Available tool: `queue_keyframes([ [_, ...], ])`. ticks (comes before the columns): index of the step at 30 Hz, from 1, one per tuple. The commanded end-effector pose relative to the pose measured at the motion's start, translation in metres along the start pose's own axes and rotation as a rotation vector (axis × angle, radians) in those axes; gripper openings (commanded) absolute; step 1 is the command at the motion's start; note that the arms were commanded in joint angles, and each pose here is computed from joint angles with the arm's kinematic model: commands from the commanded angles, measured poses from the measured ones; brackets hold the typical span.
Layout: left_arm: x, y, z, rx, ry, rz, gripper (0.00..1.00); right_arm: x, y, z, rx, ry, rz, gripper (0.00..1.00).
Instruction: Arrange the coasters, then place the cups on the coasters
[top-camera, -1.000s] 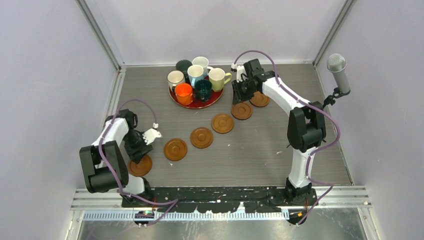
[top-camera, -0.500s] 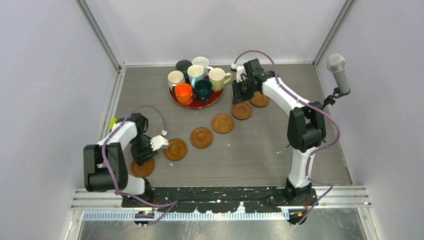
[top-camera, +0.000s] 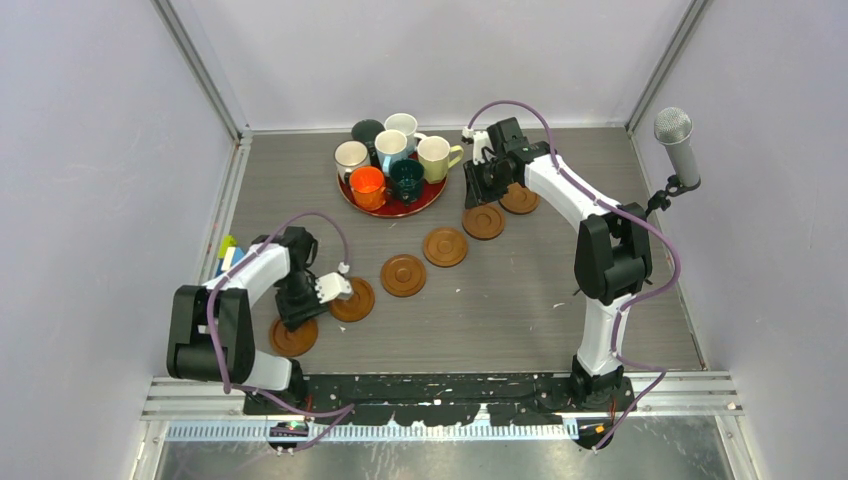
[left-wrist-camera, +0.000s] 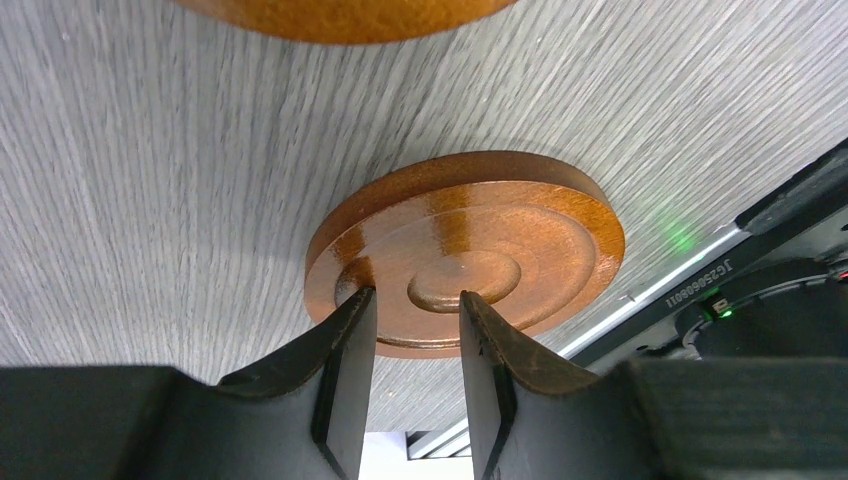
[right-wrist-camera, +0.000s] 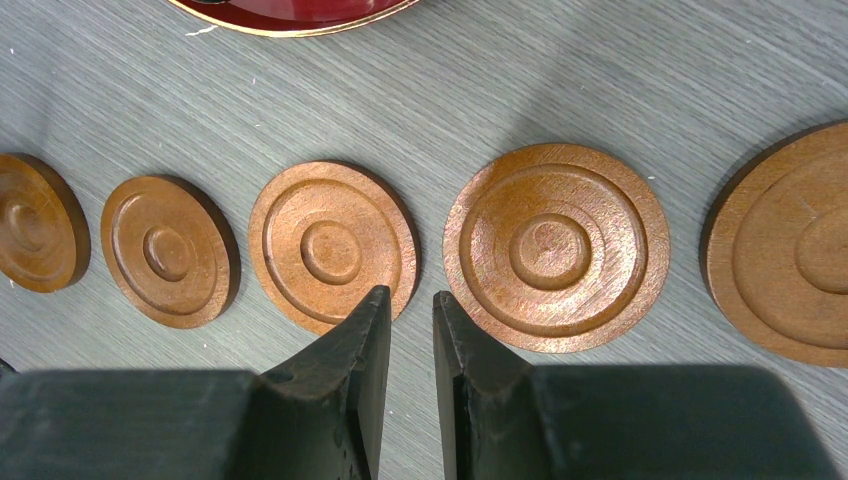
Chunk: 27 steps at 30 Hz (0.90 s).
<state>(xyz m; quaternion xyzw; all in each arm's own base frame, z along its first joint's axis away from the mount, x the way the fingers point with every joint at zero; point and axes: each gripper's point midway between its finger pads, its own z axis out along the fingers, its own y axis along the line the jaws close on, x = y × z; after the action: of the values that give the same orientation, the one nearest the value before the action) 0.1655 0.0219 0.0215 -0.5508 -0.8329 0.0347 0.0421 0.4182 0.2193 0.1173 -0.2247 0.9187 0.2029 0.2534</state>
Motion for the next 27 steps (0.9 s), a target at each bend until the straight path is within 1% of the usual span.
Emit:
queue_keyframes([
  [1,-0.025,-0.012,0.008,0.040,-0.099,-0.019,0.38,-0.016,0.006,-0.005,-0.015,-0.045,-0.021,0.27],
  [10,-0.028,-0.013,0.003,0.032,-0.101,0.001,0.39,-0.019,0.007,-0.007,-0.015,-0.054,-0.030,0.28],
  [12,-0.029,-0.016,-0.003,0.038,-0.112,0.004,0.41,-0.021,0.007,-0.009,-0.012,-0.059,-0.039,0.28],
  [18,-0.045,-0.018,-0.038,0.028,-0.201,-0.020,0.44,-0.033,0.011,-0.017,-0.024,-0.090,-0.059,0.28],
  [22,-0.059,-0.016,-0.070,0.013,-0.277,-0.052,0.52,-0.049,0.018,-0.026,-0.049,-0.135,-0.096,0.30],
  [27,-0.092,0.004,-0.126,-0.080,-0.455,-0.187,0.66,-0.077,0.021,-0.043,-0.043,-0.216,-0.174,0.38],
])
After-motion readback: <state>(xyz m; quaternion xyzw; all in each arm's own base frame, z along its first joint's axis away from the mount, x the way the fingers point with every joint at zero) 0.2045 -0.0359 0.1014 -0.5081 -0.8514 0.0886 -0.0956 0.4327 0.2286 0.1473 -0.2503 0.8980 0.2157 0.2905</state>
